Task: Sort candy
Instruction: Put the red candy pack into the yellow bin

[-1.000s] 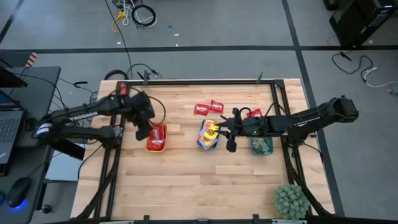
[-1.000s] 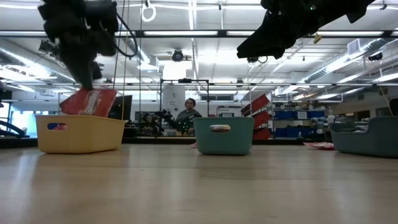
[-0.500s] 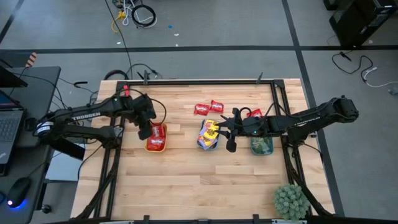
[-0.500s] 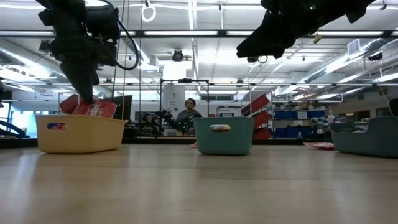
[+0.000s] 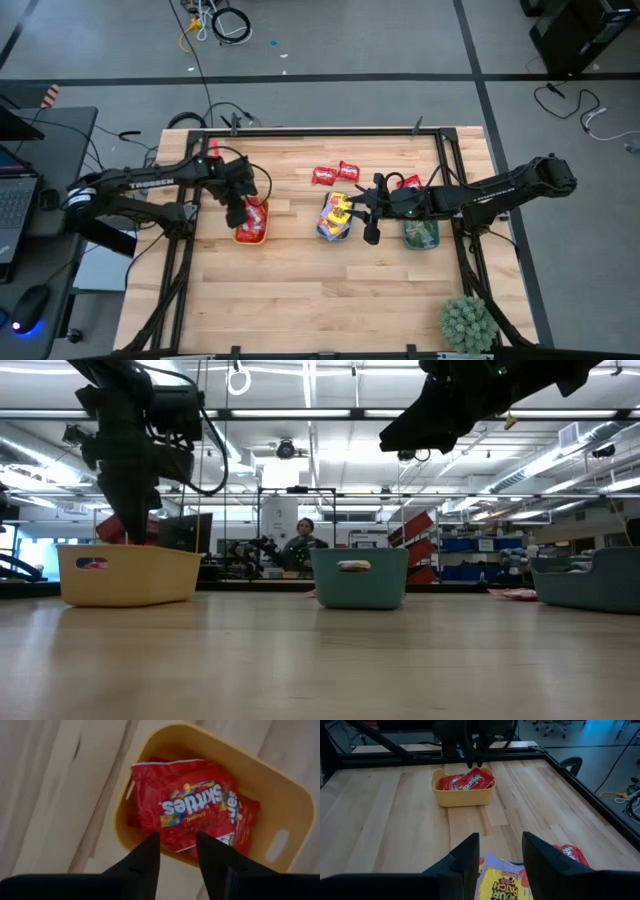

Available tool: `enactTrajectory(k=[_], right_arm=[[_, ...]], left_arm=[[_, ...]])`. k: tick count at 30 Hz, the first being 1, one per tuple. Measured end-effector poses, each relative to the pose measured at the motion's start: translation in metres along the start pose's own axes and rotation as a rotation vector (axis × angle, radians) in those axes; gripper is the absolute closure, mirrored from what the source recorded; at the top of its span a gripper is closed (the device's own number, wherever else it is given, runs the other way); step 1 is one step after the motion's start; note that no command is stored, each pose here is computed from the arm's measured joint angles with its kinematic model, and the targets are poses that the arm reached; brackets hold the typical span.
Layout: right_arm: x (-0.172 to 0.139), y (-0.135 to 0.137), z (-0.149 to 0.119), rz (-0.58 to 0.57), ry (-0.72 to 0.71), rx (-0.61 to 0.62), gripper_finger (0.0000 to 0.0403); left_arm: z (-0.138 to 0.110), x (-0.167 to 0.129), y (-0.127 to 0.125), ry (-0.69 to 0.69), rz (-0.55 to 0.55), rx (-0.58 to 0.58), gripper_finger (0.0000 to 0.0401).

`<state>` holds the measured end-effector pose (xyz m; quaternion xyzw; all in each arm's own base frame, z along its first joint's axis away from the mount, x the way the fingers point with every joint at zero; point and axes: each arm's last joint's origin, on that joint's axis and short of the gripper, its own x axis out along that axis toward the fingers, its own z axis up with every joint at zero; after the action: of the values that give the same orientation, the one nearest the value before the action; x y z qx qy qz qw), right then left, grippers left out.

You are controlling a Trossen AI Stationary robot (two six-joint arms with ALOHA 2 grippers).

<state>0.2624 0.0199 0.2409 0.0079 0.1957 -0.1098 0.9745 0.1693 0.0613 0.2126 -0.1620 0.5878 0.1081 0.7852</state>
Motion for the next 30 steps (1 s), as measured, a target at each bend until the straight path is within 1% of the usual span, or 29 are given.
enactTrajectory(k=[5,8,11,14,19,21,25,28,30], right_arm=[[0.000,0.000,0.000,-0.002,-0.001,-0.001,0.0270],[0.000,-0.001,-0.001,-0.017,0.015,-0.001,0.0272],[0.000,-0.002,-0.003,-0.034,0.030,-0.004,0.0272],[0.000,-0.002,-0.005,-0.042,0.048,-0.007,0.0272],[-0.001,-0.002,-0.006,-0.044,0.061,0.001,0.0272],[-0.001,-0.002,-0.006,-0.045,0.063,0.001,0.0273],[-0.001,-0.002,-0.007,-0.046,0.067,0.004,0.0273],[-0.001,-0.003,-0.008,-0.049,0.084,0.026,0.0273],[-0.004,-0.004,-0.011,-0.054,0.114,0.037,0.0273]], left_arm=[[0.004,-0.001,0.002,-0.007,0.084,-0.016,0.0267],[0.008,-0.001,0.002,-0.043,0.092,-0.014,0.0276],[0.009,0.003,0.001,-0.060,0.089,0.001,0.0301],[0.008,0.012,0.000,-0.033,0.087,0.017,0.0335],[0.013,0.022,-0.005,-0.013,0.080,0.031,0.0392],[0.017,0.027,-0.007,-0.025,0.077,0.041,0.0396],[0.021,0.041,-0.010,-0.003,0.086,0.055,0.0393],[0.022,0.045,-0.013,0.002,0.115,0.066,0.0395],[0.024,0.046,-0.016,-0.021,0.141,0.061,0.0398]])
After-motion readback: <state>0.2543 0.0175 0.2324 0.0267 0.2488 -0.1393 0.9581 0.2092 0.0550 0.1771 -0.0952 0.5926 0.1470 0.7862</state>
